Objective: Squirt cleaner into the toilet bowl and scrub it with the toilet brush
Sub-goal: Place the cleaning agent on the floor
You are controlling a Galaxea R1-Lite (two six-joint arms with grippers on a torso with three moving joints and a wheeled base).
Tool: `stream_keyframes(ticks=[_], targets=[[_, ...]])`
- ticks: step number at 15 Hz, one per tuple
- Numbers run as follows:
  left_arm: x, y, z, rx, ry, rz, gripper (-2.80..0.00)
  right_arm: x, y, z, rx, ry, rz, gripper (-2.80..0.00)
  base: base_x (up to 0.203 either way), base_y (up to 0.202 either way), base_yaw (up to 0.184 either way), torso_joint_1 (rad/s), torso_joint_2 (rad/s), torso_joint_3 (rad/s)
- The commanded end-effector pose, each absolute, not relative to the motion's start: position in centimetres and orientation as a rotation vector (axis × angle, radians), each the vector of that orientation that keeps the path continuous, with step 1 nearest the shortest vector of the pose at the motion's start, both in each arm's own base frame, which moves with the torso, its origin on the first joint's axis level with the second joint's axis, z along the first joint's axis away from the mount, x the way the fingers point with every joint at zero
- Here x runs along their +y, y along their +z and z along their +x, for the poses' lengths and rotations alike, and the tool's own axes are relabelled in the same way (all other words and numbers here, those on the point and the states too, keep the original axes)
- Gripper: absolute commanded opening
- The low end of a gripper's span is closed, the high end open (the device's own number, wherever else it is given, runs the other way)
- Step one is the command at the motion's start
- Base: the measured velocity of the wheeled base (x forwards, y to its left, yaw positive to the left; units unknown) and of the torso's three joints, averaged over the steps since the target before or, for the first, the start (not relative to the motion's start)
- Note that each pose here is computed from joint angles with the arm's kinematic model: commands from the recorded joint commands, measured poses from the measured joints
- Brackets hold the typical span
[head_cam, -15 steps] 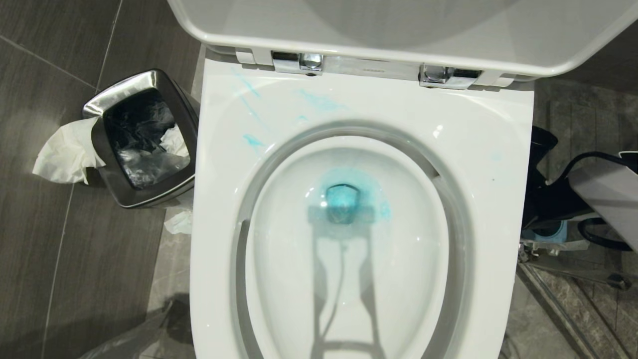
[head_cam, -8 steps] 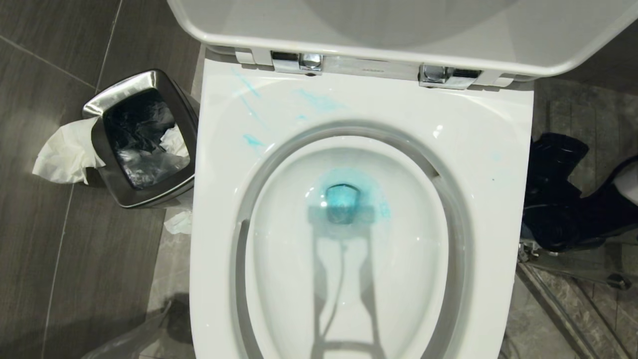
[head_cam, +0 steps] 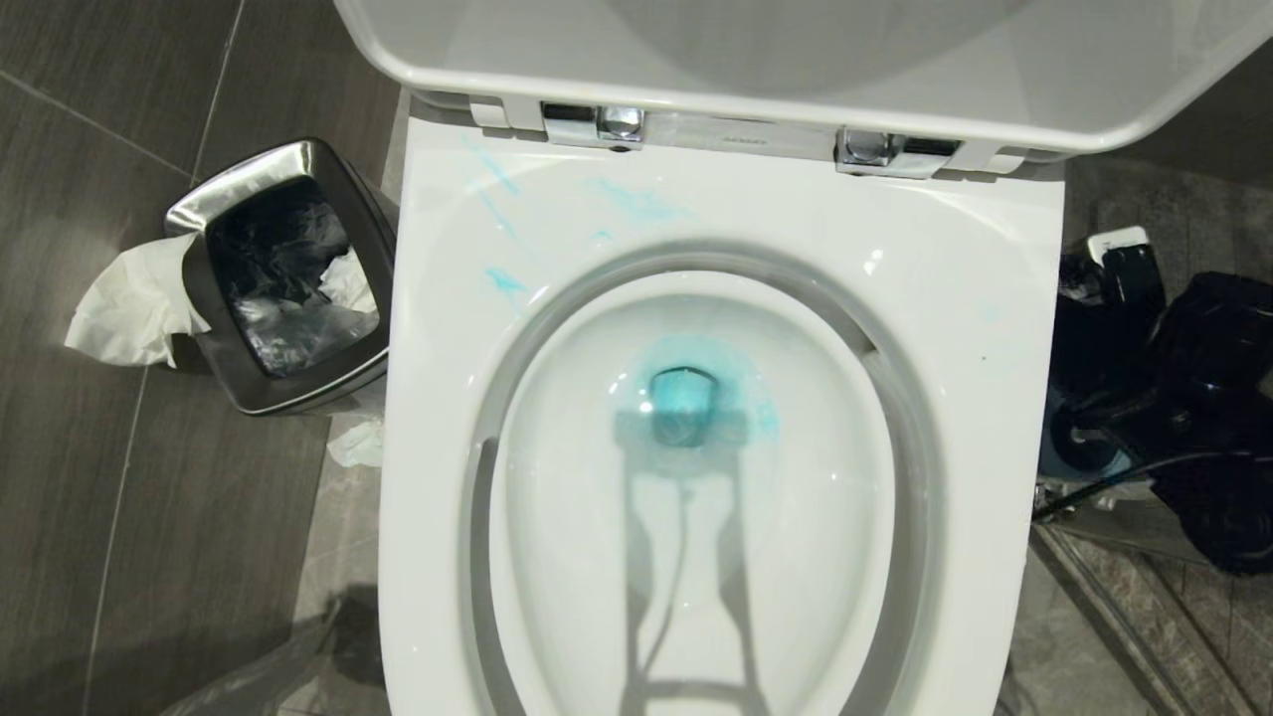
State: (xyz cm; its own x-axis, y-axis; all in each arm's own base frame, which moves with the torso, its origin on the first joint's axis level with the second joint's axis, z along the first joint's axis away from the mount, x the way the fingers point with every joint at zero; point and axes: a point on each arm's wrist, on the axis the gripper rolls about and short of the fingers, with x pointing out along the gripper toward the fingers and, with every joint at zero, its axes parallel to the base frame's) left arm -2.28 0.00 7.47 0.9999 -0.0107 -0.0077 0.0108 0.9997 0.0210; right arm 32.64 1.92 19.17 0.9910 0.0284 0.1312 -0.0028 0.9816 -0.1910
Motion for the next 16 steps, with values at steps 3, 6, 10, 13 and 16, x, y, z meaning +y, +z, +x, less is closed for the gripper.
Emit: stream_keyframes(ticks=[3, 6, 10, 13, 16], targets=[[0.0, 7.4, -2.3, 0.011, -0.012, 0.021, -2.8, 1.8, 19.3, 30.1, -0.123, 0.013, -0.194, -2.8, 0.0, 0.0, 0.0, 0.0, 0.0, 0.0], [0.0, 7.4, -2.3, 0.011, -0.012, 0.021, -2.8, 1.6, 19.8, 29.5, -0.135, -0.037, -0.189, -2.8, 0.0, 0.0, 0.0, 0.0, 0.0, 0.0], [0.0, 7.4, -2.3, 0.011, -0.012, 0.021, -2.8, 1.4, 20.4, 28.6, -0.149, -0.052, -0.189, -2.8, 0.0, 0.0, 0.0, 0.0, 0.0, 0.0], [0.0, 7.4, -2.3, 0.011, -0.012, 0.021, -2.8, 0.1, 21.3, 28.0, -0.175, -0.103, -0.208, -2.8, 0.0, 0.0, 0.0, 0.0, 0.0, 0.0], [0.0, 7.4, -2.3, 0.011, -0.012, 0.021, -2.8, -0.7, 22.6, 26.7, -0.213, -0.137, -0.22, -2.8, 0.0, 0.0, 0.0, 0.0, 0.0, 0.0]])
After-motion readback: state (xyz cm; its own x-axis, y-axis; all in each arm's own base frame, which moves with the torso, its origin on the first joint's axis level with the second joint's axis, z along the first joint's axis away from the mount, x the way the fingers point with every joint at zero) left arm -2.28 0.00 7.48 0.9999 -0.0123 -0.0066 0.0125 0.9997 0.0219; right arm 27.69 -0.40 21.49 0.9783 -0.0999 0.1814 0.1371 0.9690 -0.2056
